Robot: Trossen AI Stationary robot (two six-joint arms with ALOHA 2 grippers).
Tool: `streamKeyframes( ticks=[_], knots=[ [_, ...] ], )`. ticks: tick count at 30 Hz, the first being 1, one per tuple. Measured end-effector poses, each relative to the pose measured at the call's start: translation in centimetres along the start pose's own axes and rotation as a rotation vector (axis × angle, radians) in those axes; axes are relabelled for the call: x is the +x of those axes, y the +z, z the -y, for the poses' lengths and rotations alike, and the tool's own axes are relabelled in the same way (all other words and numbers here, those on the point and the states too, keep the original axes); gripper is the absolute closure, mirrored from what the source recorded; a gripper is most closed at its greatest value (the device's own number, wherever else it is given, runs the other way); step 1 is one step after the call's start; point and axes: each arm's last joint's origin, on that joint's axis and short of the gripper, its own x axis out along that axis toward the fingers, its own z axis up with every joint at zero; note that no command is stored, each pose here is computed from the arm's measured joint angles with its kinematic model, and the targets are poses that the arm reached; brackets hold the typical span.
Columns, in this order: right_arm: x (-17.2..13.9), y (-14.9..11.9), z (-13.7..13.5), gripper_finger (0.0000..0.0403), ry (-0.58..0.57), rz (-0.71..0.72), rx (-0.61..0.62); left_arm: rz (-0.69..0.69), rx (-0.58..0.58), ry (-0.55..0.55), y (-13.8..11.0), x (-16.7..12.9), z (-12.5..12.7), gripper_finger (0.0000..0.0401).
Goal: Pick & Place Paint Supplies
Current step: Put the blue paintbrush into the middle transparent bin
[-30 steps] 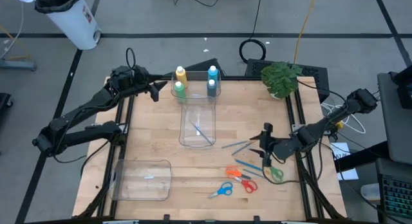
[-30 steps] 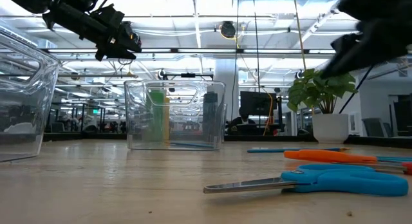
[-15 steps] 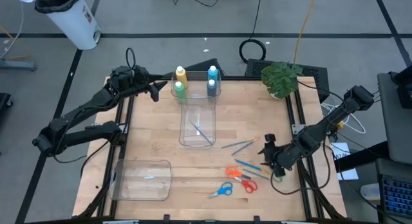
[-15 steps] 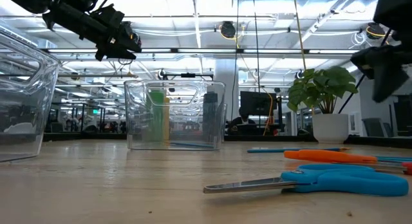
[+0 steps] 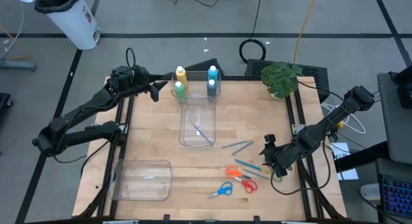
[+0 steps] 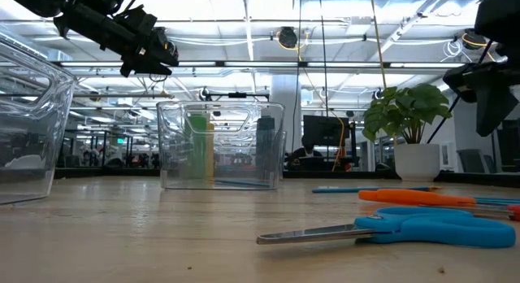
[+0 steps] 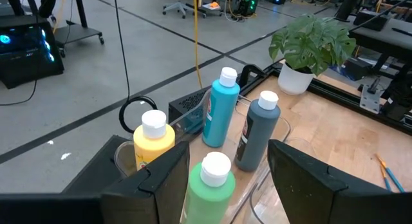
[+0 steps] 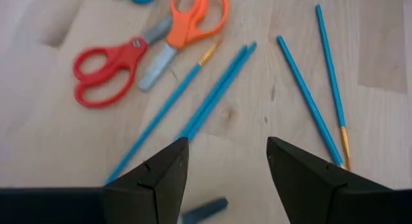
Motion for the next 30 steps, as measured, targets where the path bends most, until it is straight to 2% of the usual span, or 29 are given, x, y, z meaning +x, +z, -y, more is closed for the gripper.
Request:
streamKeyframes(
  ticks=[9,14,18,21,26,30],
  knots=[
    [-0.5,-0.8,0.8,0.0219,-0.150,-0.034,0.010,0.000,0.000,0.000,0.0,0.0,0.0,0.0187],
    [-0.2,0.0,0.8,0.0231,-0.175,0.043,-0.011,0.000,0.000,0.000,0.0,0.0,0.0,0.0187],
    [0.9,0.5,1.0,0.0236,-0.195,0.170,-0.026,0.000,0.000,0.000,0.0,0.0,0.0,0.0187],
    [1.5,0.5,1.7,0.0235,-0.201,0.190,-0.037,0.000,0.000,0.000,0.0,0.0,0.0,0.0187],
    [2.5,-0.5,3.8,0.0233,-0.275,0.144,0.036,0.000,0.000,0.000,0.0,0.0,0.0,0.0187],
    [3.6,-1.5,5.8,0.0235,-0.260,0.142,0.143,0.000,0.000,0.000,0.0,0.0,0.0,0.0187]
  ],
)
